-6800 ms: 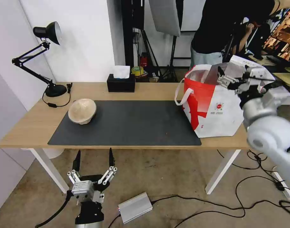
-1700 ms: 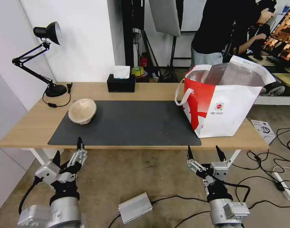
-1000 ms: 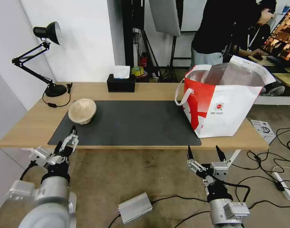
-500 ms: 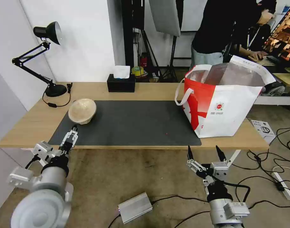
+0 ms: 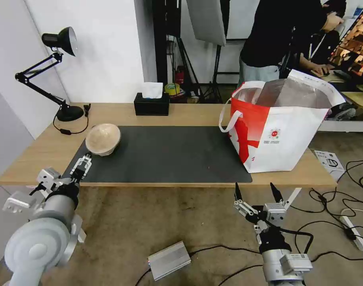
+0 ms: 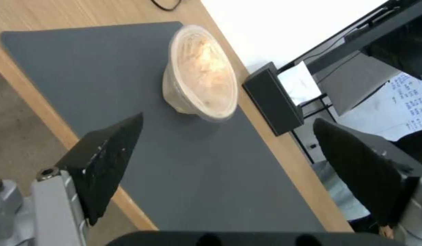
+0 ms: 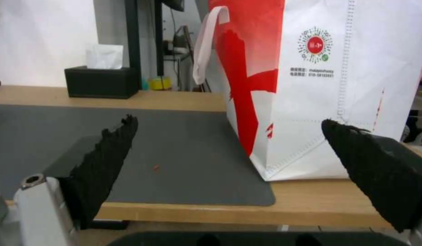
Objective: Pick up the trash from the table and place it into the takeout bag.
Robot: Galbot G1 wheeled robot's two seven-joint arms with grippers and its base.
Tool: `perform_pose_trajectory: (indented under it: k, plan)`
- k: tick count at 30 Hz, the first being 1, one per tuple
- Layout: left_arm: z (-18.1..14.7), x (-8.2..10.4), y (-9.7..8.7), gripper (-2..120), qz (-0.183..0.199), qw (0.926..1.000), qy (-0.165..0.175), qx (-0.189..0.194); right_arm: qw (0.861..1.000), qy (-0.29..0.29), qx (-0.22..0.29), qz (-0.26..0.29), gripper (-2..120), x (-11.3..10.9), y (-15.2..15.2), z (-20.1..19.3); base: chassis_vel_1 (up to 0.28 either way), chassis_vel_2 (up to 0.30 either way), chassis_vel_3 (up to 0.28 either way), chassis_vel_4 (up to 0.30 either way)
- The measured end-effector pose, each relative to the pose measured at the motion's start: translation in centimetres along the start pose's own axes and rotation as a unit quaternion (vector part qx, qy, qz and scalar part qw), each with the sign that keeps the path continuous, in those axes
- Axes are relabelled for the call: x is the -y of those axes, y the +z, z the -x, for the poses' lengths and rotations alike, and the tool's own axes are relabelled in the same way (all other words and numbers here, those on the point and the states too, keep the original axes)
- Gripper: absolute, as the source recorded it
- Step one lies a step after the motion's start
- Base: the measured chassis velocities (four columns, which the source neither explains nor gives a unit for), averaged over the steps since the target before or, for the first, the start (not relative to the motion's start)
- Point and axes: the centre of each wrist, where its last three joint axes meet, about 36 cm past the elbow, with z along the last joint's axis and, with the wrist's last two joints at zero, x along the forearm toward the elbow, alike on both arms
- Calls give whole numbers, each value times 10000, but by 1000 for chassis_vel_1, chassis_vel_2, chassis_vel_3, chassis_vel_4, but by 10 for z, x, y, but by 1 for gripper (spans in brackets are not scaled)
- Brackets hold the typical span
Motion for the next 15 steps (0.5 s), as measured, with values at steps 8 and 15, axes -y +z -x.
perform_pose_trajectory:
  k: [8,15]
  plan:
    - [17,8,-10,100,-171,9997,-59,-166,10000,0,0,0,100,0,0,0,0,0,0,0]
    - [37,17,-24,100,-420,9980,-129,-458,10000,0,0,0,100,0,0,0,0,0,0,0]
